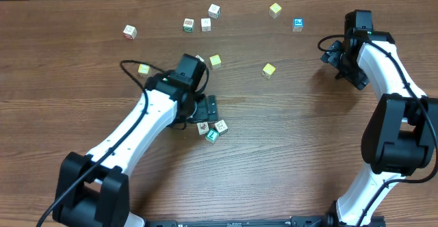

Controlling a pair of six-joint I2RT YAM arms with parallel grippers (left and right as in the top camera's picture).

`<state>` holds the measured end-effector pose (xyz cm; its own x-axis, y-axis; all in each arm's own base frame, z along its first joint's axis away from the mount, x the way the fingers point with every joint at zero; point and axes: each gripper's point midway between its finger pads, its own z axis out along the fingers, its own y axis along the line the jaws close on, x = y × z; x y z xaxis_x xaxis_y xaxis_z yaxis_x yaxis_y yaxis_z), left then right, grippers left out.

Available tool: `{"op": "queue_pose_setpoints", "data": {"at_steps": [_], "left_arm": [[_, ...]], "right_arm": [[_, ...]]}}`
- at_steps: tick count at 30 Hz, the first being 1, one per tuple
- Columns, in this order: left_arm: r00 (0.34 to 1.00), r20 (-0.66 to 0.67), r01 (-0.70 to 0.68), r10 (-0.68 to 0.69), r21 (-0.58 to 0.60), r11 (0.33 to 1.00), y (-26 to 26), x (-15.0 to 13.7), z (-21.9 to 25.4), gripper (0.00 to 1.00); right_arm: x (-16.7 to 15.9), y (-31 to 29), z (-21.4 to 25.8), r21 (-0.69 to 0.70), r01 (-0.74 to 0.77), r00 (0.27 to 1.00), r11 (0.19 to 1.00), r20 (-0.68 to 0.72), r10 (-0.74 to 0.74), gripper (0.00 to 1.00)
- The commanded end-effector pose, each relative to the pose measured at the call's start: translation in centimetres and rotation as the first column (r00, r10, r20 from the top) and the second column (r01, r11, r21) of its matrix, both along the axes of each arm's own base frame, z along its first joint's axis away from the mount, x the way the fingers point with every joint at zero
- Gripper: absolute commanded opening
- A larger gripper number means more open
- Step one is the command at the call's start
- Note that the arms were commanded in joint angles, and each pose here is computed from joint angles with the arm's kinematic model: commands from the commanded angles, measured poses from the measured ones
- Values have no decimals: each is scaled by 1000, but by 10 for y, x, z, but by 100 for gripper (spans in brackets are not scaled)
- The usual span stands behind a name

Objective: Form a circle

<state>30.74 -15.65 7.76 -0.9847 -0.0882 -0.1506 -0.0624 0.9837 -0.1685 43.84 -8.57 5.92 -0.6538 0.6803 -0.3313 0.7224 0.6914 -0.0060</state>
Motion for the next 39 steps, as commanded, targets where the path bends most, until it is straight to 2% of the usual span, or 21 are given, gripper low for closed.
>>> {"op": "queue_pose_setpoints", "data": {"at_steps": [1,2,5,12,14,18,26,34,39], "left_arm": [[999,19,50,-49,-42,998,-12,5,3,54],[1000,11,25,-25,-44,999,-11,4,3,47],[1000,-12,-17,17,-45,999,-12,0,2,45],[1000,-1,-26,26,47,999,-11,-9,-2,48],[999,5,-36,36,78,996,-12,-12,-2,52],[1000,3,-26,26,88,996,-18,-18,-3,55],[995,-93,-11,26,151,988,-15,-25,-37,57],[989,-126,-54,73,144,988,-4,-19,-49,57],[987,-125,-83,101,139,987,5,-13,-49,52]], "right_arm": [[3,0,12,-7,-2,1000,1000,31,2,100],[3,0,12,-7,-2,1000,1000,31,2,100],[3,0,12,-7,-2,1000,1000,31,2,100],[3,0,12,-7,-2,1000,1000,31,2,100],[3,0,12,-7,-2,1000,1000,31,2,100],[3,0,12,-7,-2,1000,1000,31,2,100],[3,0,12,-7,-2,1000,1000,31,2,100],[3,0,12,-7,-2,1000,1000,31,2,100],[3,0,12,-7,-2,1000,1000,31,2,100]]}}
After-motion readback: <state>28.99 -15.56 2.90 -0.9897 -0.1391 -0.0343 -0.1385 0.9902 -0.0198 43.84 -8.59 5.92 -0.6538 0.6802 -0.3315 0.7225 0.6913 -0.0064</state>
